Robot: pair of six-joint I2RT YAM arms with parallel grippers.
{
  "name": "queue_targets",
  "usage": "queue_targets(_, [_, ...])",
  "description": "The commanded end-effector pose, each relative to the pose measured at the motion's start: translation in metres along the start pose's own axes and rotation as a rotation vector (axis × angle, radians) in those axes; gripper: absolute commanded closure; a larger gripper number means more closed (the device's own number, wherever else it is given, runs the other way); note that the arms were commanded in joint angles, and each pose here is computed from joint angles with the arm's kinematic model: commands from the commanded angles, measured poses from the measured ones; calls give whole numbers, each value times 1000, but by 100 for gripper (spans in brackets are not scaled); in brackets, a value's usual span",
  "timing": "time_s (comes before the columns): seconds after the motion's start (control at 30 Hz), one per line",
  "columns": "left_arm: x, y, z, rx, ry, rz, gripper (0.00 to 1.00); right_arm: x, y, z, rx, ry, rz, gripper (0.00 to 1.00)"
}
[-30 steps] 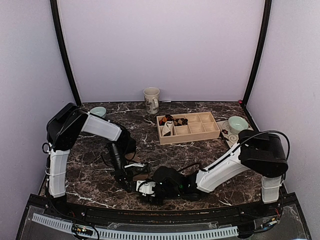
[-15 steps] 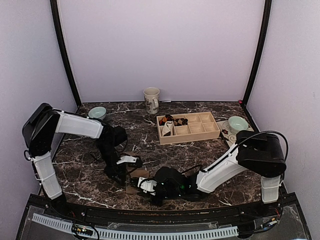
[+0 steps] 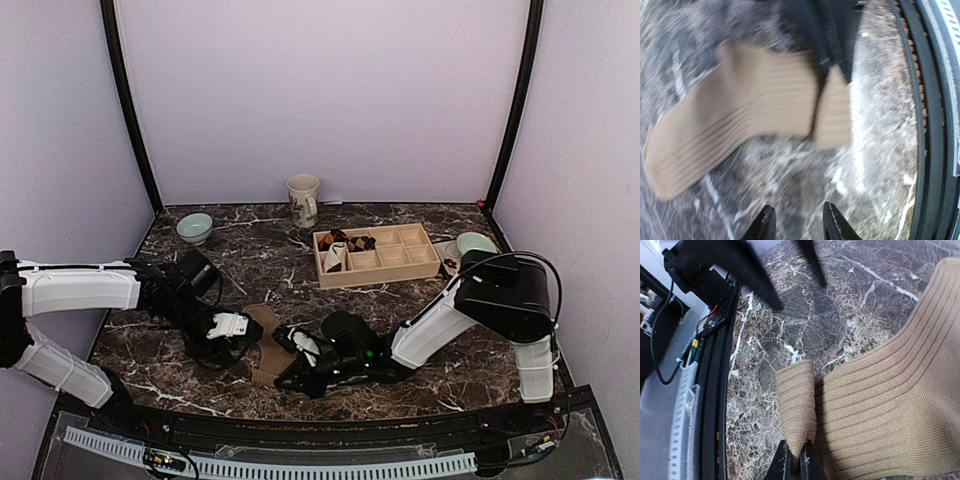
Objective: Roll the socks
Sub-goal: Roll the sock at the center of the board.
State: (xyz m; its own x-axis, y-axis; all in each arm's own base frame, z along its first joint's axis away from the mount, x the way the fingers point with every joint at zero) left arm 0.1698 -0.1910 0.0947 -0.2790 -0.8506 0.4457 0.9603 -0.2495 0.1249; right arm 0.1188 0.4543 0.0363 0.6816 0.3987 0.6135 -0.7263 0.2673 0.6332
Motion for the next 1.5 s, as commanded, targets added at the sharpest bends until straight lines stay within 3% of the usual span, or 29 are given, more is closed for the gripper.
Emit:
queue_targets(0.0, [22, -6, -13, -29, 3, -100, 66, -70, -49, 3, -118, 267, -313, 99])
queue_targets(0.17, [30, -14, -32, -14, 20, -204, 66, -78, -58, 3, -115, 311, -407, 98])
queue_targets(0.33, [37, 1, -47, -40, 70, -171, 71, -87, -71, 6, -147, 347, -443, 98])
queue_targets(0.63, [49, -14, -59, -22, 83, -252, 73, -87, -75, 8, -165, 344, -453, 98])
queue_targets(0.83, [52, -17, -32, 24, 85, -306, 65, -90, -78, 7, -173, 354, -453, 98])
queue_targets(1.03, [60, -23, -15, -14, 63, -289, 62, -89, -78, 6, -178, 365, -446, 98])
queue_targets(1.2, [71, -34, -25, -55, 35, -242, 64, -89, -79, 6, -181, 358, -453, 98])
queue_targets(1.33, [55, -44, -47, -30, 97, -261, 68, -90, -79, 7, -183, 352, -460, 97])
queue_targets(1.47, [47, -28, -55, 64, 164, -251, 71, -90, -78, 8, -180, 347, -462, 98])
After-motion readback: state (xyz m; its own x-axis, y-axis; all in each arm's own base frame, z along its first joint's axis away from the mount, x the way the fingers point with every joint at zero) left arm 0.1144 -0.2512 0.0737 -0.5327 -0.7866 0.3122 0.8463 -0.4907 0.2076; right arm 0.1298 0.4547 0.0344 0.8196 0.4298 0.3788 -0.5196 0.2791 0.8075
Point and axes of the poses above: each gripper's point midway between its finger pads, its own z axis back along the fingers, its own y axis along the line the jaws close on, x = y × z, the point moved 4 cm from there along z, back along the fingers, and after that the axes turned 15 degrees about -z, right-handed, at the moved point
